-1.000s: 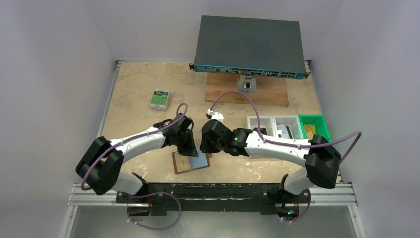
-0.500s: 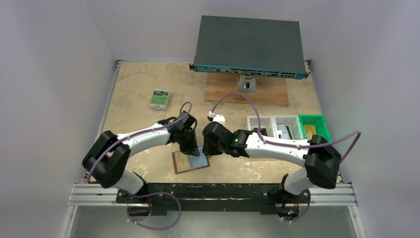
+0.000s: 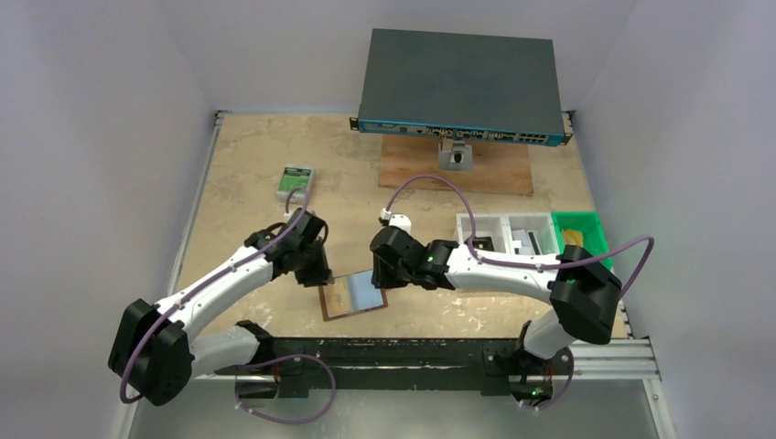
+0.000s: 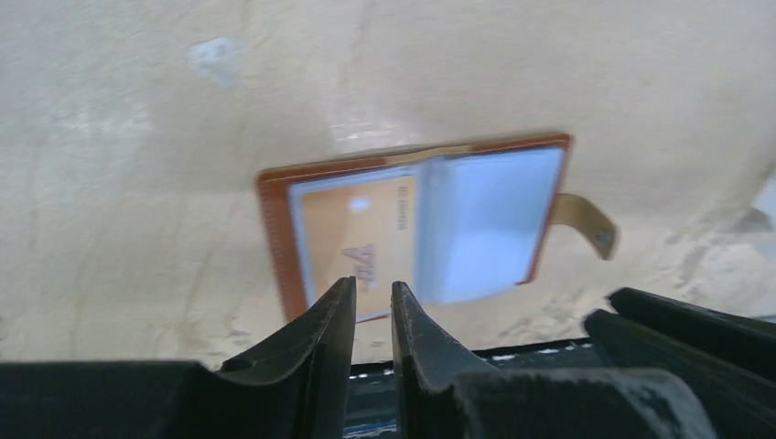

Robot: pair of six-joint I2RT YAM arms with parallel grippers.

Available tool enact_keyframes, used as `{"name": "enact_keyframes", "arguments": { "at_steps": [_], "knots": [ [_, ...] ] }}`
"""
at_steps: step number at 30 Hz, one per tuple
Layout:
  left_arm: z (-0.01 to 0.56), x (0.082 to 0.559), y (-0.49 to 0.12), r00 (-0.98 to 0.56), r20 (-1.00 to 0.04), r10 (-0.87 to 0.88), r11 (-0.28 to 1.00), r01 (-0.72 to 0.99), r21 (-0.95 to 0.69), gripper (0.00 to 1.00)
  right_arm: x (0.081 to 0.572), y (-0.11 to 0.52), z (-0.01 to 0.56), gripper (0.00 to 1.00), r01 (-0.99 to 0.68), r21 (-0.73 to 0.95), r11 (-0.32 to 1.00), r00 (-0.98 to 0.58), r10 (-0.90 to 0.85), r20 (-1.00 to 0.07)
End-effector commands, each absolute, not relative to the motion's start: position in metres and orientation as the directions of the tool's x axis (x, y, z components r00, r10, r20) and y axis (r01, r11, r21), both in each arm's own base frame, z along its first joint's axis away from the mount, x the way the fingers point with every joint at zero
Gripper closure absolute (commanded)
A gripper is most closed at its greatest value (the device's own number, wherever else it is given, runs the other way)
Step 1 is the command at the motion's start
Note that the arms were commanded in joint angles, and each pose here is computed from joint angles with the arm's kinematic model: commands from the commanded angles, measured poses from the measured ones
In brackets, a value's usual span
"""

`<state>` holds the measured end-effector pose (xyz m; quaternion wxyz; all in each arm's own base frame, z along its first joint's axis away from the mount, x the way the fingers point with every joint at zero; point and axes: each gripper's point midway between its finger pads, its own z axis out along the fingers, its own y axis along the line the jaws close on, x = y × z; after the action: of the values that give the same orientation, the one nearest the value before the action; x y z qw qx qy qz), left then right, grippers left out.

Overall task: Take the credit cards out of the card holder
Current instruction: Remove the credit card from the card holder.

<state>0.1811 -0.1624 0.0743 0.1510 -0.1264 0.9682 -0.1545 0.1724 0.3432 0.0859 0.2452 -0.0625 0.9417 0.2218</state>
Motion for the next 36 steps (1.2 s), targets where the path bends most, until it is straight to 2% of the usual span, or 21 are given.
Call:
{"name": "enact_keyframes", "arguments": {
  "at_steps": [1,17,32,36],
  "knots": [
    [0.053,0.166,-0.133,-0.926,-0.226,-0.303,0.935,-0.243,-0.259,0.81,0.177,0.36,0.097,0.74,-0.252,0.43,0.867,-0.863,0.0,-0.506],
    [0.011,0.156,-0.136,-0.932,-0.141,-0.334,0.924,-0.295,-0.241,0.93,0.172,0.362,0.091,0.75,-0.261,0.44,0.859,-0.874,-0.016,-0.486],
    [0.008,0.157,-0.166,-0.952,-0.109,-0.286,0.932,-0.25,-0.262,0.95,0.172,0.368,0.088,0.75,-0.27,0.45,0.851,-0.878,-0.025,-0.479],
    [0.008,0.157,-0.168,-0.953,-0.109,-0.284,0.933,-0.248,-0.261,0.95,0.165,0.38,0.087,0.74,-0.289,0.501,0.816,-0.89,-0.036,-0.455]
  ]
}}
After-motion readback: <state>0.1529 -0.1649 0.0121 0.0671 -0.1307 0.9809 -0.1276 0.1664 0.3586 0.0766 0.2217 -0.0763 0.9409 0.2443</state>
